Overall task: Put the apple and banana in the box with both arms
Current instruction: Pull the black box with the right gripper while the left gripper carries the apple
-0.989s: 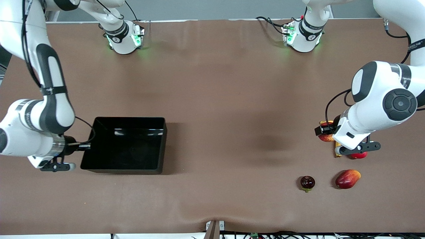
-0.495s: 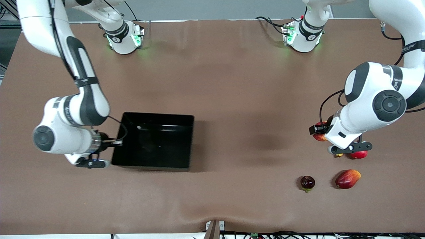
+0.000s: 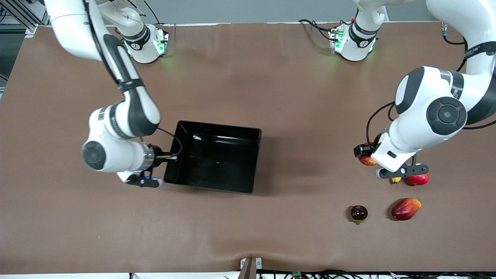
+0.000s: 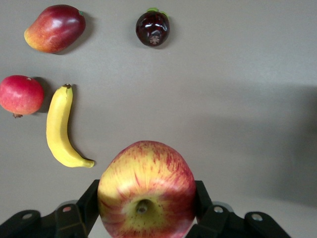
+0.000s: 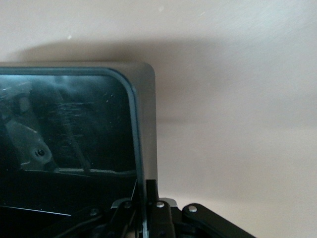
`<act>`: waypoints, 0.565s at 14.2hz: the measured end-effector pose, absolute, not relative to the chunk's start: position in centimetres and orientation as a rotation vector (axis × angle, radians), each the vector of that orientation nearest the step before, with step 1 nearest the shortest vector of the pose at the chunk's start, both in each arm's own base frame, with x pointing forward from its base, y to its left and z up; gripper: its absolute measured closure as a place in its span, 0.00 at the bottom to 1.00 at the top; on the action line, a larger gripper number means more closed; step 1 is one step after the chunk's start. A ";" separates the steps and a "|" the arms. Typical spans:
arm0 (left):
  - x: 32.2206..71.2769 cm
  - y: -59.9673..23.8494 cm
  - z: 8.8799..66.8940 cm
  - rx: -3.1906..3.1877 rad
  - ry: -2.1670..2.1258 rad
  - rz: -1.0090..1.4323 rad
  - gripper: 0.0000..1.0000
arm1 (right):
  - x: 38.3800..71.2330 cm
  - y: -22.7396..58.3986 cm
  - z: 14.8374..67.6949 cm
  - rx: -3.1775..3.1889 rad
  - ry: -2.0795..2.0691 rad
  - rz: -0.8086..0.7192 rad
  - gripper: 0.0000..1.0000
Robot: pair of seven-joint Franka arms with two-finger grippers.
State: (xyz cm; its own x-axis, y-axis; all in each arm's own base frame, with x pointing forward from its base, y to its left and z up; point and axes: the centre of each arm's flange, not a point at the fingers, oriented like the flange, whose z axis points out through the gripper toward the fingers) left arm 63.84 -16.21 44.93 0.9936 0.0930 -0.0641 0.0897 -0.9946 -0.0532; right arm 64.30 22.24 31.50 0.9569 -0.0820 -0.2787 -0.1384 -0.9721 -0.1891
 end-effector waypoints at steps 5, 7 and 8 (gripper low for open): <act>62.7 -19.7 47.4 -3.105 -0.218 0.052 0.23 | 61.8 29.3 29.9 -2.876 0.171 0.443 0.95; 62.1 -21.7 47.6 -3.111 -0.267 0.053 0.23 | 61.0 32.2 29.1 -2.877 0.166 0.417 0.95; 61.7 -22.8 47.6 -3.113 -0.294 0.056 0.23 | 60.6 33.5 28.6 -2.879 0.153 0.397 0.95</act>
